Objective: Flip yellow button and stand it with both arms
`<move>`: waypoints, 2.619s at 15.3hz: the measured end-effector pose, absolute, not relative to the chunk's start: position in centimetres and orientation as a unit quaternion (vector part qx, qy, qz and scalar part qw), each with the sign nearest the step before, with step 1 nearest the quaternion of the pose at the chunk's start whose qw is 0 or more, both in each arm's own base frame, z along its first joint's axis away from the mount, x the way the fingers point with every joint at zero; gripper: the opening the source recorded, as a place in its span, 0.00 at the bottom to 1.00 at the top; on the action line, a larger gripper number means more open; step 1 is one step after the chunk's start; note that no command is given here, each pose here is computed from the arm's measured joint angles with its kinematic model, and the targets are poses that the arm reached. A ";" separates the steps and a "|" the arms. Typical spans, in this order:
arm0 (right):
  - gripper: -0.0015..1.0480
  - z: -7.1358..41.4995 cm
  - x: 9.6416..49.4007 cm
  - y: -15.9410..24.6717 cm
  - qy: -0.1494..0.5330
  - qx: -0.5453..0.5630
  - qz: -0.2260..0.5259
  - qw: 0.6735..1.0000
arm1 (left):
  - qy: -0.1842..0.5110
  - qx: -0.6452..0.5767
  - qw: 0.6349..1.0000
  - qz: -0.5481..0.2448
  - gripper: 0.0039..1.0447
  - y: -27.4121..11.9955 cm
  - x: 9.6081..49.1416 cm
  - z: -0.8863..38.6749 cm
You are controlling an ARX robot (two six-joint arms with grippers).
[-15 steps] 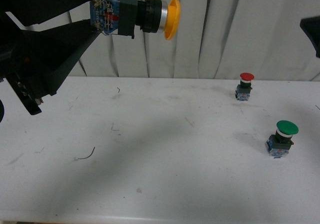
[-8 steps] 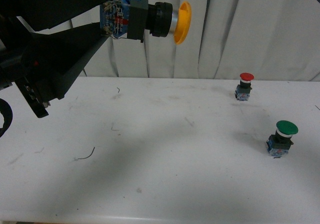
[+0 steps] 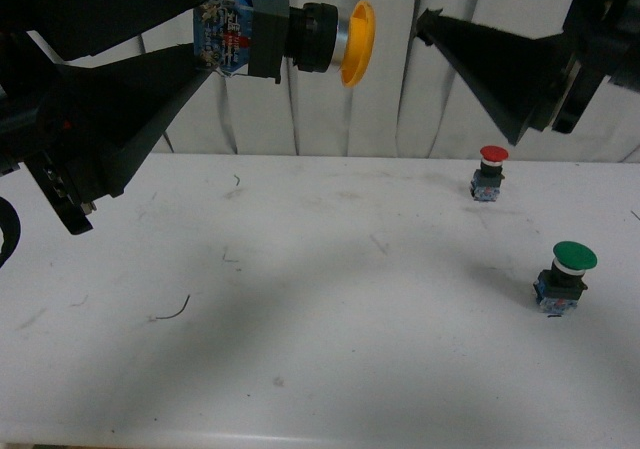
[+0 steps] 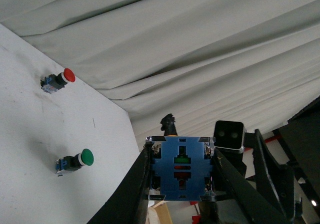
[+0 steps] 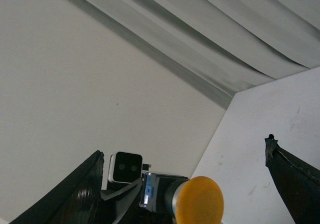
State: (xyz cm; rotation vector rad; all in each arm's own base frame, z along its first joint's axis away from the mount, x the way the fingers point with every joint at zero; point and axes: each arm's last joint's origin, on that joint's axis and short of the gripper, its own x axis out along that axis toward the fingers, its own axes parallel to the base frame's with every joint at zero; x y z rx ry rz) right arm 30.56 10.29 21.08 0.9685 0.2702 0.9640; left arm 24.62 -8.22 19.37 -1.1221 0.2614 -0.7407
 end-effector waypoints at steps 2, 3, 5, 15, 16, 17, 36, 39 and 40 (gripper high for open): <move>0.94 20.2 31.1 10.6 0.143 0.471 0.428 0.758 | 0.117 -0.518 0.775 -0.344 0.28 -8.1 24.6 19.6; 0.94 19.8 31.2 10.9 0.152 0.478 0.425 0.753 | 0.114 -0.517 0.775 -0.345 0.28 -8.1 24.5 19.7; 0.94 19.0 31.6 11.3 0.166 0.490 0.416 0.748 | 0.113 -0.517 0.775 -0.346 0.28 -8.1 24.5 19.8; 0.94 19.1 31.7 14.7 0.214 0.548 0.428 0.686 | 0.117 -0.516 0.773 -0.350 0.28 -8.3 24.4 19.8; 0.94 19.1 31.7 15.1 0.217 0.549 0.432 0.682 | 0.117 -0.516 0.773 -0.351 0.28 -8.4 24.4 19.8; 0.94 19.3 31.7 15.6 0.221 0.550 0.438 0.676 | 0.118 -0.516 0.772 -0.352 0.28 -8.4 24.4 19.8; 0.30 19.8 32.0 15.7 0.216 0.554 0.441 0.673 | 0.090 -0.513 0.787 -0.331 0.93 -5.4 24.9 20.3; 0.30 20.1 32.3 14.6 0.205 0.556 0.434 0.679 | 0.028 -0.454 0.832 -0.319 0.94 -0.7 23.4 21.9; 0.30 20.1 32.4 14.3 0.203 0.556 0.431 0.681 | -0.004 -0.419 0.852 -0.315 0.94 0.6 22.2 22.6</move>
